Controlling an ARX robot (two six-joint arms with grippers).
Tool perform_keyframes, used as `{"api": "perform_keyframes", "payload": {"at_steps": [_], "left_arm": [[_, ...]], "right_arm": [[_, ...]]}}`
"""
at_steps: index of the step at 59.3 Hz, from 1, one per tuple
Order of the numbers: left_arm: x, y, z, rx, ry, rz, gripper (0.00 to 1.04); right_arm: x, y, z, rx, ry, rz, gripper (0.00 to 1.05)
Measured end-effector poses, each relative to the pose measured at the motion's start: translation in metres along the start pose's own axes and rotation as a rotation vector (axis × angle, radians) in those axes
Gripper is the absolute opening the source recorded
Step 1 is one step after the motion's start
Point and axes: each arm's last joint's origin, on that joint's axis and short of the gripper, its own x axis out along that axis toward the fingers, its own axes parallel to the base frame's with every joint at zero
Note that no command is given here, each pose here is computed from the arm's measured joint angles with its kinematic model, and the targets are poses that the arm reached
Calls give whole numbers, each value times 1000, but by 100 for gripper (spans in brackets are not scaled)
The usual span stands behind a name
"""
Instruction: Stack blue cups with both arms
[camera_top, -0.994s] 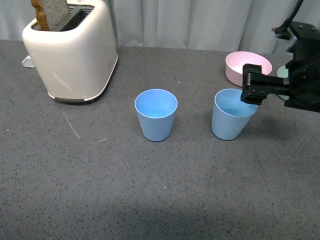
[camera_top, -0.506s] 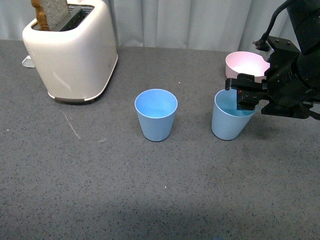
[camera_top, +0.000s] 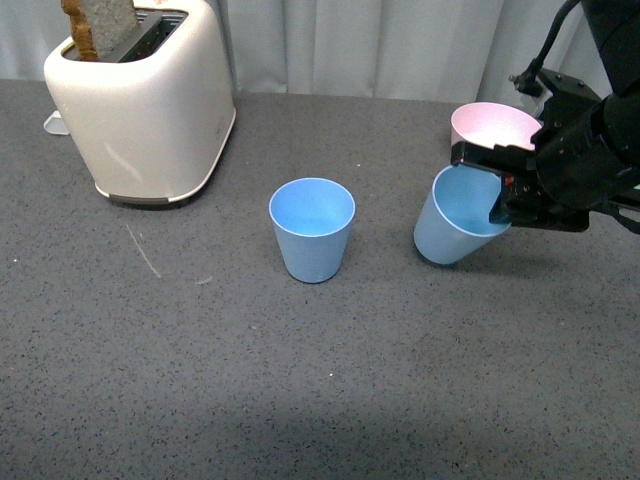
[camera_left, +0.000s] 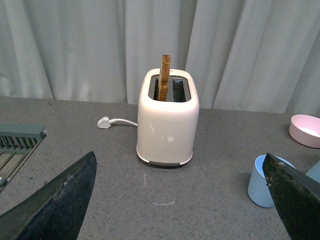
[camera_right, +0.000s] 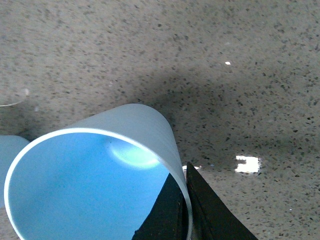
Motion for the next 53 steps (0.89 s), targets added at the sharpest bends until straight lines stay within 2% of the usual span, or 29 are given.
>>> {"api": "perform_keyframes", "payload": {"at_steps": [9,17,25,39,53], "left_arm": [[0,0,0,0,0,0,98],[0,0,0,0,0,0,98],[0,0,0,0,0,0,98],[0,0,0,0,0,0,98],[0,0,0,0,0,0,98]], "right_arm": [[-24,14,11,3,-40,89,1],[-49,38,23,-25,-82,190,1],[-56,64,21,-68,-80,263,1],[-49,95,3,-116,-32,294,1],[-33,96,-5,-105,7,269,1]]}}
